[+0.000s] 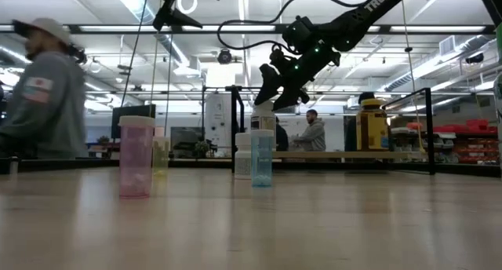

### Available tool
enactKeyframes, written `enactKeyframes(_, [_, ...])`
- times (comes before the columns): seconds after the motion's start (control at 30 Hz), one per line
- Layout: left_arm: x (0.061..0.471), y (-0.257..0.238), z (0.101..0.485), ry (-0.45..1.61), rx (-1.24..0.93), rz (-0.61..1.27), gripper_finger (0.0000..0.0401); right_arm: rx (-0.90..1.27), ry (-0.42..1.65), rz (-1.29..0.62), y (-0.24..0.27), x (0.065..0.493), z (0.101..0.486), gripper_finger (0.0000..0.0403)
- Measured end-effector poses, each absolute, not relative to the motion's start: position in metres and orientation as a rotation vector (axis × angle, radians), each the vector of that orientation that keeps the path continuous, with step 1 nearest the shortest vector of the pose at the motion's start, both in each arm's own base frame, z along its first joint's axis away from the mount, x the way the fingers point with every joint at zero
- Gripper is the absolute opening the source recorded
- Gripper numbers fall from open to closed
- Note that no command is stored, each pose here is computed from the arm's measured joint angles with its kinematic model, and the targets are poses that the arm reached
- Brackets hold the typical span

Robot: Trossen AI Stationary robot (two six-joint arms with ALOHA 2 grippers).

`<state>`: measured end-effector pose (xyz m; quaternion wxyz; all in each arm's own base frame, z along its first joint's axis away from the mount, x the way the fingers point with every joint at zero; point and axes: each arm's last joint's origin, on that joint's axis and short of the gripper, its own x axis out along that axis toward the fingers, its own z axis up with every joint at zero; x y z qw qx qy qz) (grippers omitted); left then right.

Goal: Pick and place medicine bottles onto shelf by color
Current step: Put the large white pill bottle on the shelf, then put the green pill bottle on the shelf

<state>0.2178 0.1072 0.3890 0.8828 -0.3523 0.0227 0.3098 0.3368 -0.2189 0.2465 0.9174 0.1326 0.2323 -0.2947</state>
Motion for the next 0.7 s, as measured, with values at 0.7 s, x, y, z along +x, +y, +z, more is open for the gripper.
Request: enactKeyframes(0.7, [0.218,0.1068,0.389,0.058,-0.713,0.633,0.0355,0.322,0.376,-0.625,-0.2202,0.3408,0.2529,0.0316])
